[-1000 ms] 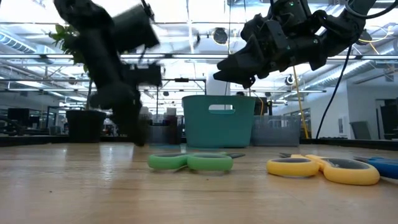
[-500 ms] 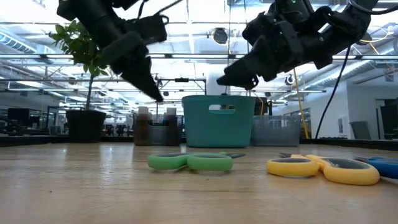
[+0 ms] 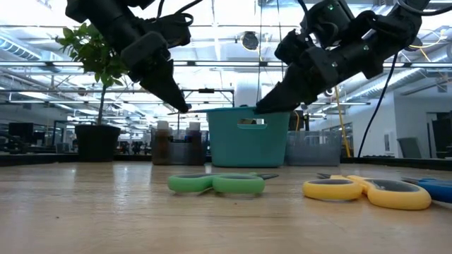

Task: Pick & Place Paint Supplies
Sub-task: Put the blue paint brush into the blue bin

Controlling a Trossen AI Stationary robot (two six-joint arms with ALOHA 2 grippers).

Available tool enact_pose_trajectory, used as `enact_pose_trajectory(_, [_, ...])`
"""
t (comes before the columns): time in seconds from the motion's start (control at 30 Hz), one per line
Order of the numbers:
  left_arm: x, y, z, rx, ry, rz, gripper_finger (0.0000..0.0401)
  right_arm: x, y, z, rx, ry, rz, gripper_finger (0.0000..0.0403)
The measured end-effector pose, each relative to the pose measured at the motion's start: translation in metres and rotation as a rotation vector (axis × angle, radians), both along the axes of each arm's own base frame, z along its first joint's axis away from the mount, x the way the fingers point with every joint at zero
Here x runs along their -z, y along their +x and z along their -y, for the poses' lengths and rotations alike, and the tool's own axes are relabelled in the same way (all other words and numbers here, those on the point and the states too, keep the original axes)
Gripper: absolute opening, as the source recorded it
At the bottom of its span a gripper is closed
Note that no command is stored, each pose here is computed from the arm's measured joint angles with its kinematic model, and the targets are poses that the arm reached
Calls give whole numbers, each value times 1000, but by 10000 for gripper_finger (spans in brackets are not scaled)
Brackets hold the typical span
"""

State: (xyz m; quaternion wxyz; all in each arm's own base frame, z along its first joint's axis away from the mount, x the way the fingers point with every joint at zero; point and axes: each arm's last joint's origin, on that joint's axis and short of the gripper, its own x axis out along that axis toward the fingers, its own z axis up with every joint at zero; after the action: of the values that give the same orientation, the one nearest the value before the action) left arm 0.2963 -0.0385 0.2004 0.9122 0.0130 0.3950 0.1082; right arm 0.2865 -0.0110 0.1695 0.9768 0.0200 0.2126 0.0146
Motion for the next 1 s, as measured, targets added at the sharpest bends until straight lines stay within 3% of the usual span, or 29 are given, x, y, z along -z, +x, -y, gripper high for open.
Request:
enact_pose_trajectory(0.4, [0,0,0,0,-1,1,0,-1,0,0,0,1,6,137])
enact_pose_trajectory(0.87, [0,0,0,-1,-1,1,0,0,0,0,-11,-14,3,15])
enact_pose_trajectory(1.0, [0,0,0,-2,3,2,0,1,0,0,-21,-31,-8,6])
